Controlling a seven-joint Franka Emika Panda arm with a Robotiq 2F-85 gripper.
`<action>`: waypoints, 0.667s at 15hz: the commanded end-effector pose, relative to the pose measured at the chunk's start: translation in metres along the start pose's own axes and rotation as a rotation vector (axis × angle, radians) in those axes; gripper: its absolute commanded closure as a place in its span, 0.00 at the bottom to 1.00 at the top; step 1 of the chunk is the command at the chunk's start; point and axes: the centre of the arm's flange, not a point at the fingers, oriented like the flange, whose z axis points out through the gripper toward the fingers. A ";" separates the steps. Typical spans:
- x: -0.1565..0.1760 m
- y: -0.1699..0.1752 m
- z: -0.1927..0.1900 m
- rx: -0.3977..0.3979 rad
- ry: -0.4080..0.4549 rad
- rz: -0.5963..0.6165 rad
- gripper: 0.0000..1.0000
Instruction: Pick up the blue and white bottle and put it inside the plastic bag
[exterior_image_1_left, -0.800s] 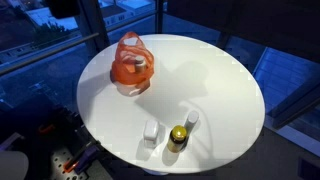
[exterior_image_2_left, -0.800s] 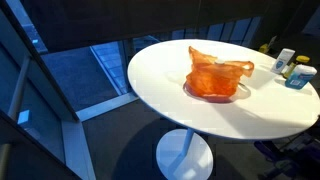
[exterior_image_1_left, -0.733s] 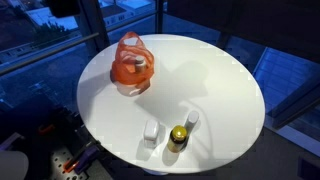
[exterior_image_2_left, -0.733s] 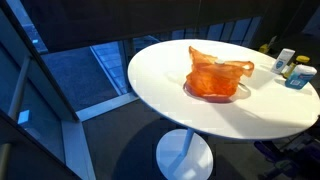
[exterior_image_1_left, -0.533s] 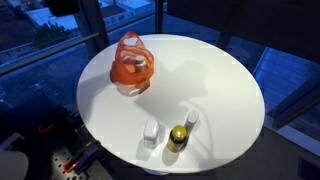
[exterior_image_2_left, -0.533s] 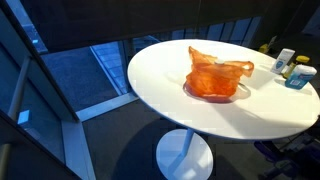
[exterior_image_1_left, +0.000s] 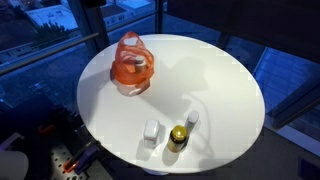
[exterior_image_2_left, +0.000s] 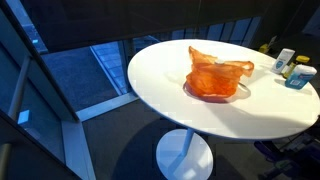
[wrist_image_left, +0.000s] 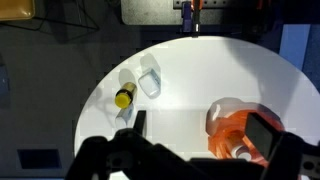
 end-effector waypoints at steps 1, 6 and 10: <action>0.033 -0.015 0.008 -0.040 0.024 0.042 0.00; 0.078 -0.019 0.040 -0.076 -0.010 0.098 0.00; 0.105 -0.014 0.084 -0.071 -0.074 0.126 0.00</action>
